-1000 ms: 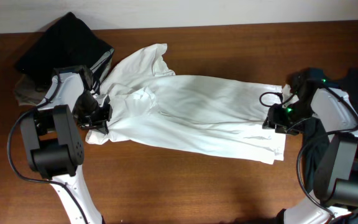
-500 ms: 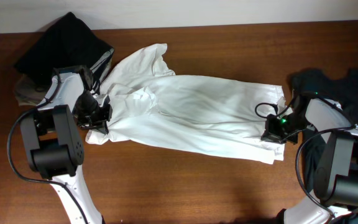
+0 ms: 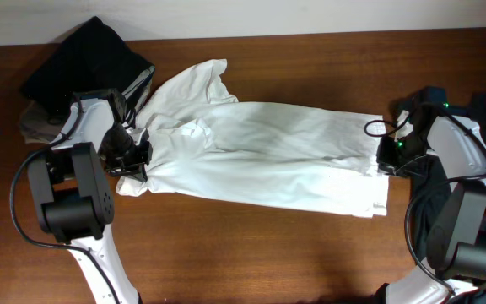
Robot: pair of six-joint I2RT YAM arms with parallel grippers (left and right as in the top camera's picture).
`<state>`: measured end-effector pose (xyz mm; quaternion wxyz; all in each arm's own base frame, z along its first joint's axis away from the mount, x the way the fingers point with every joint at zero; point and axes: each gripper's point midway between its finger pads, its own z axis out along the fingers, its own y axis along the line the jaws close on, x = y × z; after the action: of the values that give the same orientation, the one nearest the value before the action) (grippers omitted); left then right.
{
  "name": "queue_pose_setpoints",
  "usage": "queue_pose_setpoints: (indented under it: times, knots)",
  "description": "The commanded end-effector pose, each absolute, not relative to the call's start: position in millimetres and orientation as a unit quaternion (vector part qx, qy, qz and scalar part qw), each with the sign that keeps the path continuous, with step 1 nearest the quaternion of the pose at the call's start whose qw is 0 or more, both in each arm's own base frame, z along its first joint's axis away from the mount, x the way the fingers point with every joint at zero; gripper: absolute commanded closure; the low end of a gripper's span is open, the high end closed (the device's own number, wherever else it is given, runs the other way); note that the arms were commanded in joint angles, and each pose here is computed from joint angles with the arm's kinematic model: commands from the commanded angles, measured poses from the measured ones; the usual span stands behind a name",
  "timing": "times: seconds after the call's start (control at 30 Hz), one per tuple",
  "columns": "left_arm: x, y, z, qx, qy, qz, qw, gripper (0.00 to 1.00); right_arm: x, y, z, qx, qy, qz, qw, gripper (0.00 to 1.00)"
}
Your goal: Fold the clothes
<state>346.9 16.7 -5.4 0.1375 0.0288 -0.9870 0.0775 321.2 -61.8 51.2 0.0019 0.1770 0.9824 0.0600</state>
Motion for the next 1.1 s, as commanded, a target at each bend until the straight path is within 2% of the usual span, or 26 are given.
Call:
queue_pose_setpoints:
  times: [0.0, 0.1, 0.2, 0.23, 0.27, 0.3, 0.33, 0.4, 0.47, 0.5, 0.53, 0.67, 0.77, 0.8, 0.87, 0.9, 0.93, 0.97, 1.0, 1.03, 1.07]
  knots:
    - [321.3, 51.8, -54.7, 0.045, -0.979, -0.003, 0.197, 0.99, 323.2, -72.7, 57.3, 0.188, 0.982, 0.035, 0.010, 0.66]
    - [322.7, 50.4, -52.4, 0.046, -0.979, 0.001, 0.197, 0.89, 322.3, -67.3, 57.7, 0.187, 0.981, 0.049, 0.006, 0.65]
    - [339.5, 43.0, -16.6, 0.051, -0.982, 0.027, 0.178, 0.84, 333.7, -20.7, 69.0, 0.098, 0.977, 0.185, 0.030, 0.64]
    - [347.0, 44.0, -0.8, 0.051, -0.985, 0.026, 0.161, 0.83, 333.3, -17.6, 69.8, 0.098, 0.976, 0.193, 0.029, 0.64]
    - [354.5, 43.7, 14.3, 0.051, -0.988, 0.028, 0.140, 0.81, 332.8, -16.5, 69.3, 0.102, 0.976, 0.192, 0.026, 0.61]
    - [366.7, 42.1, 38.1, 0.052, -0.993, 0.034, 0.104, 0.79, 332.8, -13.7, 67.4, 0.114, 0.975, 0.192, 0.020, 0.47]
    - [376.8, 40.1, 59.0, 0.052, -0.995, 0.041, 0.070, 0.77, 333.6, -11.4, 64.6, 0.121, 0.974, 0.193, 0.017, 0.42]
    - [390.7, 36.0, 93.4, 0.050, -0.997, 0.053, 0.012, 0.71, 336.2, -6.8, 53.8, 0.135, 0.972, 0.192, 0.015, 0.41]
    - [402.8, 23.3, 130.0, 0.031, -0.995, 0.082, -0.054, 0.66, 335.7, 1.2, 33.3, 0.147, 0.970, 0.191, 0.010, 0.53]
    - [407.0, 16.1, 144.1, 0.024, -0.992, 0.095, -0.080, 0.63, 333.0, 5.2, 23.8, 0.143, 0.971, 0.190, 0.007, 0.73]
    - [410.0, 10.3, 151.1, 0.019, -0.990, 0.104, -0.095, 0.62, 329.9, 7.1, 17.4, 0.141, 0.972, 0.187, 0.004, 0.80]
    - [411.6, -15.6, 152.1, -0.035, -0.988, 0.115, -0.102, 0.63, 301.0, -28.6, -0.9, 0.235, 0.969, 0.066, -0.042, 0.89]
    - [410.6, -21.6, 131.7, -0.052, -0.991, 0.086, -0.085, 0.69, 283.0, -41.5, -0.1, 0.246, 0.966, 0.017, -0.071, 0.91]
    - [416.4, -28.9, 126.8, -0.060, -0.990, 0.090, -0.092, 0.68, 271.5, -55.1, 2.1, 0.271, 0.958, -0.026, -0.086, 0.91]
    - [430.3, -36.6, 123.9, -0.075, -0.987, 0.088, -0.115, 0.60, 264.5, -63.9, 6.9, 0.289, 0.952, -0.038, -0.097, 0.92]
    - [435.6, -39.9, 124.0, -0.080, -0.985, 0.088, -0.125, 0.60, 263.8, -66.9, 10.6, 0.294, 0.950, -0.037, -0.098, 0.92]
    - [436.9, -44.7, 122.1, -0.086, -0.985, 0.087, -0.125, 0.61, 264.9, -69.7, 18.1, 0.297, 0.950, -0.033, -0.093, 0.92]
    - [434.3, -46.0, 119.3, -0.088, -0.986, 0.082, -0.117, 0.71, 270.1, -67.4, 27.9, 0.283, 0.955, -0.011, -0.082, 0.91]
    - [428.8, -45.9, 115.8, -0.089, -0.988, 0.078, -0.103, 0.76, 278.3, -60.3, 38.0, 0.260, 0.963, 0.019, -0.064, 0.88]
    - [419.6, -44.9, 108.9, -0.088, -0.990, 0.072, -0.079, 0.88, 288.7, -47.6, 50.8, 0.221, 0.972, 0.064, -0.039, 0.87]
    - [411.1, -42.8, 102.0, -0.087, -0.992, 0.067, -0.057, 0.96, 298.1, -32.8, 64.9, 0.188, 0.976, 0.109, -0.013, 0.86]
